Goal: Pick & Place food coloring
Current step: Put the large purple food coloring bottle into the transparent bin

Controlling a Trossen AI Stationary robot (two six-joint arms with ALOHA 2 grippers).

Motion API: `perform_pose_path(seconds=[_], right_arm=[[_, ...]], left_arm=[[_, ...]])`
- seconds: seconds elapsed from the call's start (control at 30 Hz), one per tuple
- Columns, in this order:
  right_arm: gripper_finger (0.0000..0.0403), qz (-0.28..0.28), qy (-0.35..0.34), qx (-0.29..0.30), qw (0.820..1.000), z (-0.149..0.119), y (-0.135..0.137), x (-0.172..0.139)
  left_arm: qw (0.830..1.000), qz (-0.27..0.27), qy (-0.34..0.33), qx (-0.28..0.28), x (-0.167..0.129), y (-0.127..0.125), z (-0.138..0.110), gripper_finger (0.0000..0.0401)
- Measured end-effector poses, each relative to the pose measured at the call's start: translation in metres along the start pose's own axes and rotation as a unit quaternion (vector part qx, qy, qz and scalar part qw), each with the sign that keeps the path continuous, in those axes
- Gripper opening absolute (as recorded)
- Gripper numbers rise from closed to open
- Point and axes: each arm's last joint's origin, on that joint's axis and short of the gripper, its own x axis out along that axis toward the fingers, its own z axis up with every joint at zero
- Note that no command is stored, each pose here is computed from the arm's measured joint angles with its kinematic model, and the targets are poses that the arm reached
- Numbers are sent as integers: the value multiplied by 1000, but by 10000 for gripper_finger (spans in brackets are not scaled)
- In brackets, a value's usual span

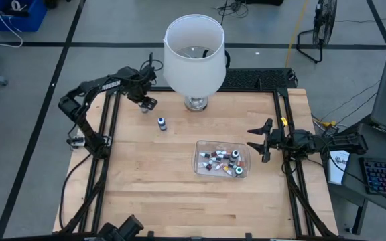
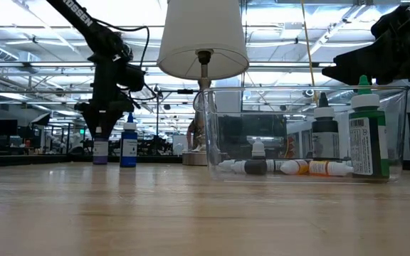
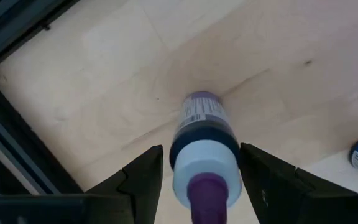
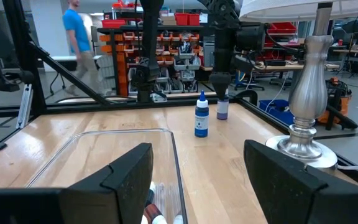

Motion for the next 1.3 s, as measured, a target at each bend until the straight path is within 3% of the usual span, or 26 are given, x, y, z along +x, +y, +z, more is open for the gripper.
perform_pose_path(seconds=[0.3, 0.47, 0.63, 0.77, 0.9, 1.0, 1.13, 1.3], right_arm=[[238, 0, 0, 0, 1000, 0, 0, 0], [238, 0, 0, 0, 1000, 0, 0, 0], [238, 0, 0, 0, 1000, 0, 0, 0], [238, 0, 0, 0, 1000, 0, 0, 0], [238, 0, 0, 0, 1000, 0, 0, 0], [238, 0, 0, 0, 1000, 0, 0, 0], [238, 0, 0, 0, 1000, 0, 0, 0], [238, 0, 0, 0, 1000, 0, 0, 0]], left_arm=[[1000, 23, -4, 9, 0, -3, -1, 208], [999, 42, -9, 20, -1, -10, -2, 147], [998, 52, -17, 24, -4, -19, -4, 140], [996, 54, -49, 49, -22, -34, -12, 140], [991, 16, -110, 74, -66, -58, -32, 140], [980, -42, -163, 107, -108, -84, -59, 140], [948, -115, -232, 185, -157, -126, -101, 140], [905, -138, -303, 265, -195, -166, -145, 140]])
